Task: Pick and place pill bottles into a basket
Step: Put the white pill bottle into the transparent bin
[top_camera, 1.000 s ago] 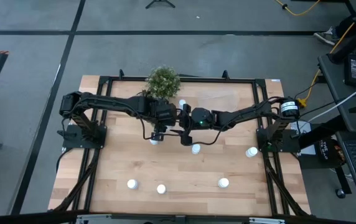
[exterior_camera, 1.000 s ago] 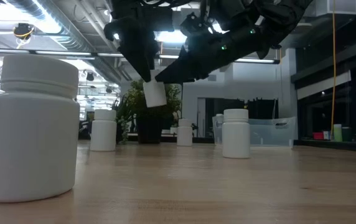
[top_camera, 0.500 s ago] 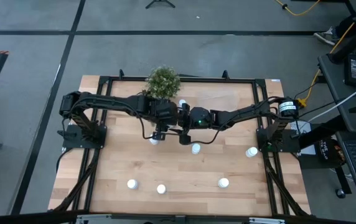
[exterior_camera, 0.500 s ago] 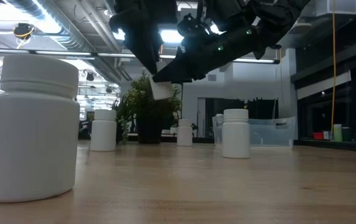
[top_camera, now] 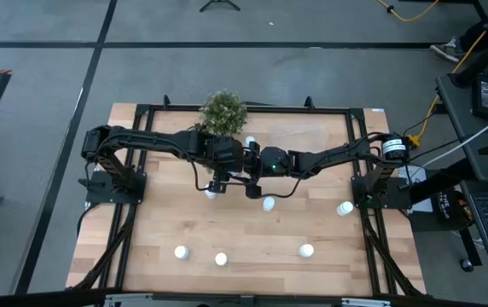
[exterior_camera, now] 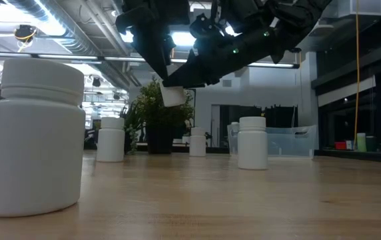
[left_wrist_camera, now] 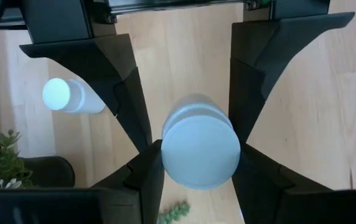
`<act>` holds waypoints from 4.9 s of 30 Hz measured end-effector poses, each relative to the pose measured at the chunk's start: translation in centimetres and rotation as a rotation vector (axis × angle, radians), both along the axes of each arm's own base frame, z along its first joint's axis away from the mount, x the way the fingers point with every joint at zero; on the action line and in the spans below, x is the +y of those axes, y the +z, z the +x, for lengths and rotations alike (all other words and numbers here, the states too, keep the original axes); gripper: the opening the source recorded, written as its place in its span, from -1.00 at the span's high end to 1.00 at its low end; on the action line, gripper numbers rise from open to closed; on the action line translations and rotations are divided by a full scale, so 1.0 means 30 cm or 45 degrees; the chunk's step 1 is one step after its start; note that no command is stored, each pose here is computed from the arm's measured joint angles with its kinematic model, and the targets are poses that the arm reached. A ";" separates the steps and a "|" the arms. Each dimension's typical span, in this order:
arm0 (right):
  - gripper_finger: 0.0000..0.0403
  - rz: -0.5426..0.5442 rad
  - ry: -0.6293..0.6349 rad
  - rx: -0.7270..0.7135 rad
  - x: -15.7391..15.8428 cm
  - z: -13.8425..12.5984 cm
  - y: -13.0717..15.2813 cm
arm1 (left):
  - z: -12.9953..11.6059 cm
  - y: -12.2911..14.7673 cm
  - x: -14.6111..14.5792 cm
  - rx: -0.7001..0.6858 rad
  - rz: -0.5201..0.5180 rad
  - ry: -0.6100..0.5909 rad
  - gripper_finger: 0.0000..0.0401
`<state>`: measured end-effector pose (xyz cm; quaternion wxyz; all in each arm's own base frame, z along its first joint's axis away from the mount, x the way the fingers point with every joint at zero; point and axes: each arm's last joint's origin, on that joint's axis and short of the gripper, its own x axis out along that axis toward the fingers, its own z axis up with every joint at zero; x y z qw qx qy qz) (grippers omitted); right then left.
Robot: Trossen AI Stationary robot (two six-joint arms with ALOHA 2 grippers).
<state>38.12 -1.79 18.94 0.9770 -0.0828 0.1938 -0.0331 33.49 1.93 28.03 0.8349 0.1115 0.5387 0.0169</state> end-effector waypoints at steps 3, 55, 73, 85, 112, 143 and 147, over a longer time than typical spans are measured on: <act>-0.16 0.001 0.009 -0.005 0.002 0.004 0.007 | 0.000 0.000 0.000 0.001 0.000 0.000 0.24; 0.14 -0.081 0.138 0.023 -0.005 -0.058 0.083 | -0.277 0.214 0.079 -0.225 0.016 0.051 0.46; 0.14 -0.076 0.054 0.043 -0.080 -0.094 0.099 | -0.567 -0.023 0.044 -0.750 -0.014 0.008 0.99; 0.14 -0.047 -0.210 -0.138 -0.138 -0.280 0.068 | -0.662 -0.142 0.024 -0.938 0.009 0.003 0.99; 0.14 0.082 -0.743 -0.161 -0.207 -0.551 -0.015 | -0.656 -0.132 0.029 -1.023 0.039 0.046 0.99; 0.16 0.140 -0.859 -0.120 -0.275 -0.533 -0.170 | -0.656 -0.132 0.029 -1.018 0.053 0.034 0.99; 0.16 0.140 -0.857 -0.180 -0.266 -0.556 -0.179 | -0.656 -0.132 0.029 -1.018 0.054 0.034 0.98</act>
